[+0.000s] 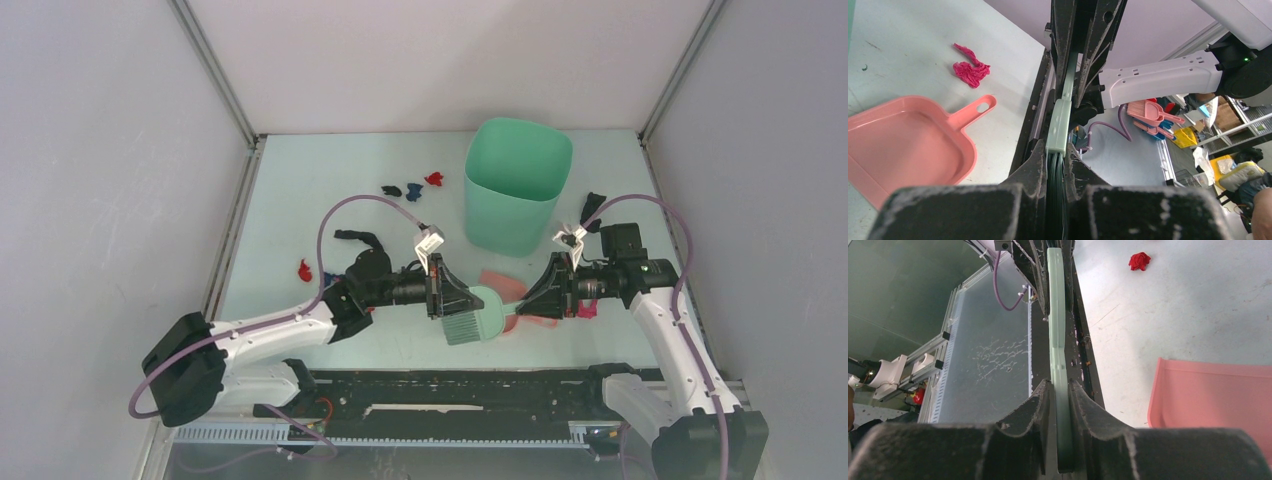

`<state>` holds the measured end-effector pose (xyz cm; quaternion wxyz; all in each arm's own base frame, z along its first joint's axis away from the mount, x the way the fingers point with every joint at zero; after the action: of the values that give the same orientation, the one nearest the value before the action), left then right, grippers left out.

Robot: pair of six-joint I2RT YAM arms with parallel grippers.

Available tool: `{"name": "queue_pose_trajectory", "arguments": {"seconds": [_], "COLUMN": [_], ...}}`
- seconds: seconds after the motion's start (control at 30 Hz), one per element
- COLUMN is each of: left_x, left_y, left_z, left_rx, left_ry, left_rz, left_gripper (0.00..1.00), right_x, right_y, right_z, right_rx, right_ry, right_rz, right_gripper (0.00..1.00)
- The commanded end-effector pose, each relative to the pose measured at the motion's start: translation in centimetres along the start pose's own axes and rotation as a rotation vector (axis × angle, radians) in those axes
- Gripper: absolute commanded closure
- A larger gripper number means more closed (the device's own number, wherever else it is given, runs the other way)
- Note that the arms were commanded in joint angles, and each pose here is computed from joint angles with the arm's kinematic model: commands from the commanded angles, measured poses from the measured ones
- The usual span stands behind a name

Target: Sweep away the paper scraps from the table

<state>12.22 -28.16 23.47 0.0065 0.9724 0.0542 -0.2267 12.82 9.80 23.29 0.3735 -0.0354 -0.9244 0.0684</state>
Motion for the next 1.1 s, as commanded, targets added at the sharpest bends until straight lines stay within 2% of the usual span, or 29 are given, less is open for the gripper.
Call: {"name": "queue_pose_trajectory", "arguments": {"seconds": [0.0, 0.1, 0.23, 0.33, 0.47, 0.6, 0.8, 1.07], "left_x": [0.0, 0.0, 0.1, -0.1, -1.1, -2.2, -3.5, -4.2], "left_y": [0.3, 0.4, 0.5, 0.5, 0.5, 0.6, 0.8, 1.1], "left_z": [-0.3, -0.1, 0.0, 0.6, 0.5, -0.3, -1.1, -1.8], "left_rx": [-0.006, 0.013, 0.058, 0.179, 0.308, 0.351, 0.356, 0.345], "left_ry": [-0.005, -0.016, 0.0, 0.03, 0.103, 0.13, 0.152, 0.153], "left_rz": [0.022, 0.036, 0.032, 0.002, 0.006, 0.04, 0.078, 0.11], "left_gripper": [1.0, 1.0, 1.0, 1.0, 1.0, 1.0, 1.0, 1.0], "right_x": [0.8, 0.7, 0.5, 0.7, 2.0, 2.6, 2.3, 2.4], "right_y": [-0.2, -0.2, -0.2, 0.0, 1.3, 2.3, 3.2, 3.9], "right_z": [-1.2, -1.2, -1.0, -0.8, -1.5, -2.5, -2.7, -2.8], "right_rx": [-0.021, -0.019, 0.002, 0.045, 0.092, 0.115, 0.198, 0.198], "right_ry": [-0.054, -0.056, -0.103, -0.202, -0.336, -0.367, -0.245, -0.166], "right_rz": [-0.023, -0.019, 0.015, 0.064, 0.132, 0.154, 0.049, -0.042], "right_gripper": [0.72, 0.71, 0.57, 0.46, 0.42, 0.46, 0.6, 0.63]}}
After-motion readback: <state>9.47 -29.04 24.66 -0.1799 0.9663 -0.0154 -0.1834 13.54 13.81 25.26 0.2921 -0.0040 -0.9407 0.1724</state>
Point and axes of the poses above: each gripper's point midway between its finger pads, its own y axis out along the fingers, its own x axis along the line the jaws close on, z = x × y, the point moved 8 cm from there along -y, back along the fingers, and after that the axes turned 12 degrees about y, right-handed, at the moved point
